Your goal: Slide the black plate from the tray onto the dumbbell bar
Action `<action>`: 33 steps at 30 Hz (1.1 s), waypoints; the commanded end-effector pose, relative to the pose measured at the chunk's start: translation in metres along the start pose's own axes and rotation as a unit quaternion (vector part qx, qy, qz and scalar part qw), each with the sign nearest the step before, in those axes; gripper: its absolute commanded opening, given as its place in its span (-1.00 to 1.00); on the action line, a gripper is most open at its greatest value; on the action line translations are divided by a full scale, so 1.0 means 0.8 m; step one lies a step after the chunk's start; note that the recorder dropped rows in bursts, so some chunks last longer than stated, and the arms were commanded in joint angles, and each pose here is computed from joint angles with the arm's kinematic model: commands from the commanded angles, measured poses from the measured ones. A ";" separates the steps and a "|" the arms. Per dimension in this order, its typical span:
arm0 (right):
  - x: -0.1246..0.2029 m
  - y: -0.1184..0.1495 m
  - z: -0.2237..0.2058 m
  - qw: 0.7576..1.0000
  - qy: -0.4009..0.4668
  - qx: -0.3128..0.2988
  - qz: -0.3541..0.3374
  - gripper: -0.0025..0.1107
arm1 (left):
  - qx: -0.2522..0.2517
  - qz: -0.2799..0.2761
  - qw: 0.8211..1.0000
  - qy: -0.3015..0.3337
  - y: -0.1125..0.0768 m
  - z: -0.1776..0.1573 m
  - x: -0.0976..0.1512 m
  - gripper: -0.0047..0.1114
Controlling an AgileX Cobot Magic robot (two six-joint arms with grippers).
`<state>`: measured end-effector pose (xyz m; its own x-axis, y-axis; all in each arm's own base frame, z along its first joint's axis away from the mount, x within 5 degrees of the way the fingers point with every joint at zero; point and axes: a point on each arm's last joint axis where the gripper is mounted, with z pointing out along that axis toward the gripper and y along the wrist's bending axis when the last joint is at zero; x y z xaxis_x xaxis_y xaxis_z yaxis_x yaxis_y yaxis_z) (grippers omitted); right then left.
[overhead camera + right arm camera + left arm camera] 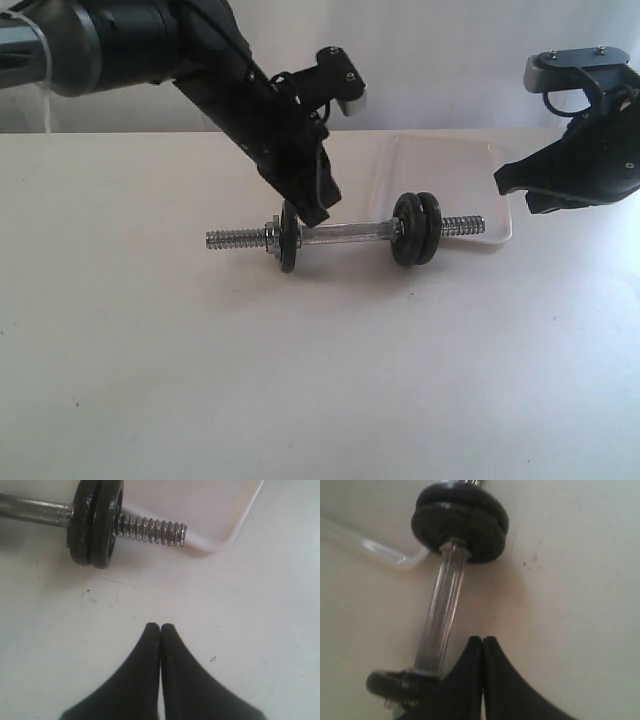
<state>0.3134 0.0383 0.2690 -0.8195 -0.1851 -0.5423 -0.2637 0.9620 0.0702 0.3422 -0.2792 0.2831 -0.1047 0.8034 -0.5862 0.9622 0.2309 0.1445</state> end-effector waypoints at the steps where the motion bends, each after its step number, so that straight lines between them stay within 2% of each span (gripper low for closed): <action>1: 0.008 -0.001 0.000 1.000 0.007 0.001 -0.004 -0.96 | 0.006 -0.081 0.995 0.052 0.005 -0.053 0.019 -0.92; 5: 0.023 0.000 0.004 1.000 0.028 0.001 -0.005 -0.96 | -0.003 -0.164 0.982 0.096 0.016 -0.098 0.045 -0.92; 10: 0.054 0.000 -0.001 0.997 0.077 0.014 0.006 -0.96 | -0.080 -0.266 0.950 0.140 0.024 -0.151 0.096 -0.92; 15: 0.091 -0.001 -0.018 0.988 0.143 0.046 0.026 -0.96 | -0.089 -0.354 0.913 0.183 0.008 -0.186 0.155 -0.92; 19: 0.117 0.002 -0.042 0.986 0.155 0.059 0.025 -0.96 | -0.100 -0.409 0.885 0.197 -0.016 -0.200 0.206 -0.92; 24: 0.138 0.009 -0.081 0.992 0.096 0.078 0.032 -0.96 | -0.147 -0.460 0.858 0.174 -0.053 -0.216 0.259 -0.92; 27: 0.147 0.015 -0.105 0.996 0.021 0.086 0.030 -0.96 | -0.194 -0.496 0.835 0.137 -0.074 -0.225 0.279 -0.92; 30: 0.162 0.020 -0.126 0.993 -0.060 0.093 0.032 -0.96 | -0.241 -0.491 0.831 0.099 -0.096 -0.229 0.289 -0.92; 33: 0.180 0.025 -0.140 0.986 -0.133 0.100 0.027 -0.96 | -0.297 -0.488 0.819 0.052 -0.113 -0.232 0.297 -0.92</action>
<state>0.1465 0.0106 0.2853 -0.7428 -0.1117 -0.6601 -0.1139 0.9927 -0.0398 0.1972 -0.0107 0.2800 -0.8565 0.1659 -0.4888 0.1810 0.9833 0.0165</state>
